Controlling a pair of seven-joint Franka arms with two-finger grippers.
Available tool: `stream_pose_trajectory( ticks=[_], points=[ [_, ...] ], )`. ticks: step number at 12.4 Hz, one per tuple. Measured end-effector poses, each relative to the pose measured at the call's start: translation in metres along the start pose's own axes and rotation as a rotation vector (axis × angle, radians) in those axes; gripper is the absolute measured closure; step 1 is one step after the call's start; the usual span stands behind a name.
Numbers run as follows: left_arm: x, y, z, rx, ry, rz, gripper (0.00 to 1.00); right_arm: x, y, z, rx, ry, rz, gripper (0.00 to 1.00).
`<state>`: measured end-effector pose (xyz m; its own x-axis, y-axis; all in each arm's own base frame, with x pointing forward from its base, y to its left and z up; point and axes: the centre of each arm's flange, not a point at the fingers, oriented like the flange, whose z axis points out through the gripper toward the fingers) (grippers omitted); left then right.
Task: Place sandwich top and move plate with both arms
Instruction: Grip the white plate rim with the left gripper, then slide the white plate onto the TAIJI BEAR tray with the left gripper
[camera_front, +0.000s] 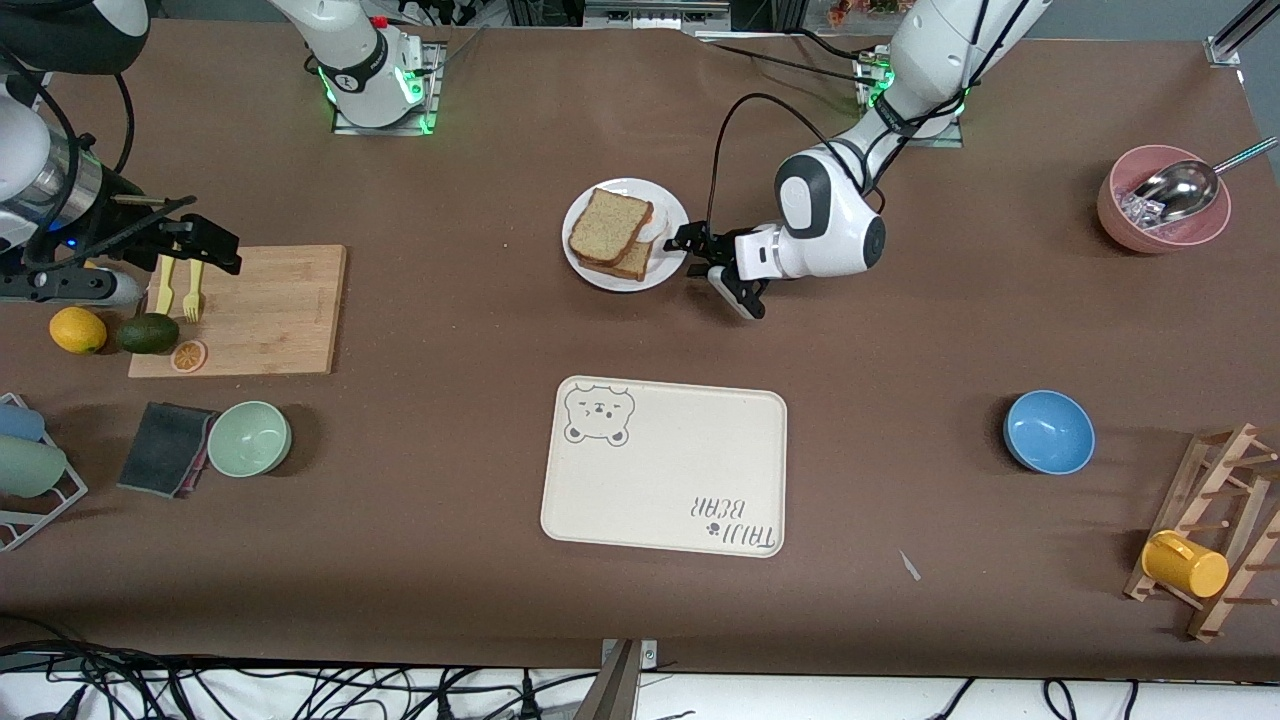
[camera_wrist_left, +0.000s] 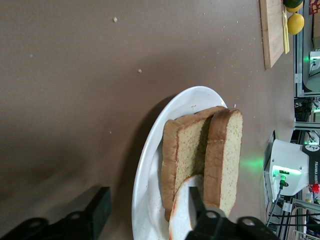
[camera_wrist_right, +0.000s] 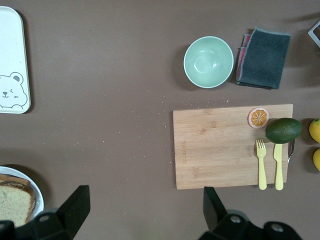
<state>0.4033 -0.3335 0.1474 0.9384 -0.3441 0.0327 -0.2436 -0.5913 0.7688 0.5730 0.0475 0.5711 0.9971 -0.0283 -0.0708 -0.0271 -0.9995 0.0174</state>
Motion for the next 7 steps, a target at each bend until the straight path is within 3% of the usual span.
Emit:
stream_pose_trajectory(
  ticks=[1,2,3,4,7],
  points=[
    [-0.001,-0.001,0.001,0.002,-0.002,0.000,0.31,0.000,0.000,0.001,0.000,-0.001,-0.001,0.00],
    [-0.003,-0.002,0.004,0.003,-0.007,0.003,0.38,0.000,0.000,0.001,0.000,-0.002,-0.001,0.00],
    [-0.005,-0.003,0.008,0.003,-0.013,0.007,0.38,0.000,0.000,0.002,0.000,-0.002,-0.001,0.00],
    [-0.007,-0.004,0.011,0.002,-0.019,0.009,0.47,0.000,0.000,0.002,0.000,-0.002,-0.001,0.00],
    [-0.011,-0.003,0.018,0.000,-0.033,0.015,0.54,0.000,-0.001,0.002,0.000,-0.003,-0.001,0.00]
  ],
)
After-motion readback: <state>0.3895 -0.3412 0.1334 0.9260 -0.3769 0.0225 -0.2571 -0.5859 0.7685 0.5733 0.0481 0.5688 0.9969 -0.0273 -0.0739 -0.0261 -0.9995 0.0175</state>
